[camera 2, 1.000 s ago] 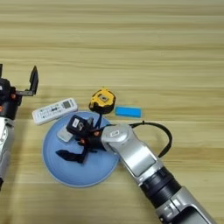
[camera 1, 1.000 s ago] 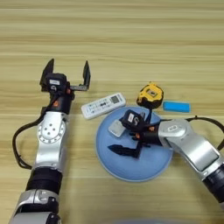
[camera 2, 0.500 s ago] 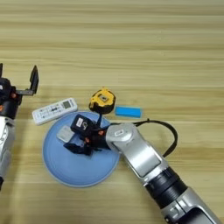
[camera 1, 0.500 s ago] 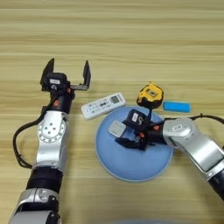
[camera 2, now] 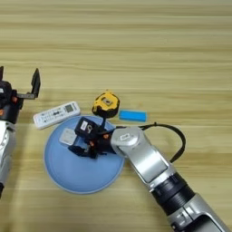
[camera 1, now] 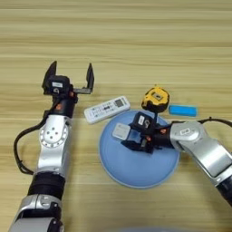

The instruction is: Move the objects on the table

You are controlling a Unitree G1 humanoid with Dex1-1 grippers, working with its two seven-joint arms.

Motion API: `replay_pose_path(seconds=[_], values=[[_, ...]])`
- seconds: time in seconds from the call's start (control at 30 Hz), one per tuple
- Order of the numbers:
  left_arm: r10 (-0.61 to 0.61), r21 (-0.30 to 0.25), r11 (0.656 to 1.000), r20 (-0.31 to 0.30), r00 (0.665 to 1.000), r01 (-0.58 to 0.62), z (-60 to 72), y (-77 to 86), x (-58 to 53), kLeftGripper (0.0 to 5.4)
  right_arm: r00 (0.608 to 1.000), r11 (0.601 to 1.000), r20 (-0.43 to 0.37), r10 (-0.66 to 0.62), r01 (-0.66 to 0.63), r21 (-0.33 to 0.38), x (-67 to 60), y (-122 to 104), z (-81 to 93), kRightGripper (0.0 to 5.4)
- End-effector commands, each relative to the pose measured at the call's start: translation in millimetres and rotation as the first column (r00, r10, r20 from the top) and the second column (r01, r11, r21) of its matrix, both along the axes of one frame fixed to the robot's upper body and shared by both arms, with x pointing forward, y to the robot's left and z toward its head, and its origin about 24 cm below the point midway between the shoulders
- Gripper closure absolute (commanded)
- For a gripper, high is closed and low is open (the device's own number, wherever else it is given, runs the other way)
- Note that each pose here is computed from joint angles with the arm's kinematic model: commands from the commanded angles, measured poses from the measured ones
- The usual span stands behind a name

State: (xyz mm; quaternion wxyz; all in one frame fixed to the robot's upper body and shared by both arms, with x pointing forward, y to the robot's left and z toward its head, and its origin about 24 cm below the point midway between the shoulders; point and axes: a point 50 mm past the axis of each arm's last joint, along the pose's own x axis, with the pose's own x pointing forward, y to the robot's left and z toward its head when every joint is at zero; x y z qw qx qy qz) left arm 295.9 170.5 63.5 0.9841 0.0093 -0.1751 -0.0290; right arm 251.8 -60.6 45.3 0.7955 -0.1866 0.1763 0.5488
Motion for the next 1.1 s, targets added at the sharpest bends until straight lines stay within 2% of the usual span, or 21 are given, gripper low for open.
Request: replay_pose_path(seconds=[0.03, 0.27, 0.5, 0.57, 0.67, 0.7, 0.77, 0.83, 0.9, 0.93, 1.0, 1.07, 1.1], values=[[-0.007, 0.001, 1.0, 0.013, 1.0, 0.007, 2.9, -2.1, 2.7, 0.0, 1.0, 1.0, 0.009, -0.008, 0.008, -0.008, 2.3, -1.3, -0.2, 2.94], [-0.01, 0.002, 1.0, 0.013, 1.0, 0.01, 2.5, -2.1, 2.4, 0.0, 1.0, 1.0, 0.022, 0.007, -0.007, 0.02, 1.8, -1.2, 6.3, 2.94], [-0.036, -0.02, 0.999, 0.036, 0.999, 0.036, 5.6, -0.7, -1.5, 0.0, 0.998, 0.998, 0.057, 0.011, -0.014, 0.065, 2.8, -11.9, 27.3, 2.94], [-0.067, -0.062, 0.996, 0.06, 0.996, 0.071, 10.4, -0.8, -4.1, 0.0, 0.997, 0.997, 0.072, 0.025, -0.03, 0.072, 1.9, -18.3, 33.4, 2.94], [-0.131, -0.07, 0.988, 0.116, 0.985, 0.14, 21.7, 0.0, -9.2, 0.0, 0.997, 0.998, 0.074, 0.014, -0.019, 0.065, 3.5, -29.3, 38.0, 2.94], [-0.165, -0.063, 0.983, 0.123, 0.979, 0.174, 24.5, -0.2, -10.5, 0.0, 0.997, 0.998, 0.074, 0.014, -0.018, 0.061, 3.8, -32.4, 38.9, 2.94], [-0.285, -0.015, 0.957, 0.133, 0.949, 0.289, 32.3, -2.8, -15.8, 0.0, 0.997, 0.999, 0.073, 0.011, -0.014, 0.049, 4.8, -40.2, 40.7, 2.94], [-0.437, 0.033, 0.899, 0.146, 0.888, 0.437, 46.1, -3.1, -24.5, 0.0, 0.997, 1.0, 0.074, 0.01, -0.012, 0.029, 5.6, -49.5, 42.3, 2.94], [-0.601, 0.125, 0.799, 0.113, 0.791, 0.588, 59.9, -4.1, -36.9, 0.0, 0.997, 1.0, 0.075, 0.023, -0.023, 0.004, 5.6, -58.3, 43.4, 2.94], [-0.663, 0.17, 0.745, 0.075, 0.745, 0.645, 63.6, -4.6, -42.5, 0.0, 0.997, 1.0, 0.077, 0.028, -0.028, -0.006, 6.2, -62.2, 43.8, 2.94], [-0.752, 0.226, 0.635, -0.038, 0.658, 0.739, 62.8, -5.2, -50.6, 0.0, 0.996, 0.999, 0.08, 0.041, -0.04, -0.021, 7.5, -68.0, 45.6, 2.94], [-0.804, 0.237, 0.541, -0.136, 0.579, 0.807, 58.3, -5.5, -56.9, 0.0, 0.995, 0.998, 0.082, 0.064, -0.061, -0.034, 7.8, -71.3, 48.0, 2.94], [-0.816, 0.232, 0.514, -0.164, 0.554, 0.826, 56.4, -5.7, -58.8, 0.0, 0.994, 0.997, 0.083, 0.073, -0.07, -0.039, 7.7, -72.3, 49.0, 2.94]])
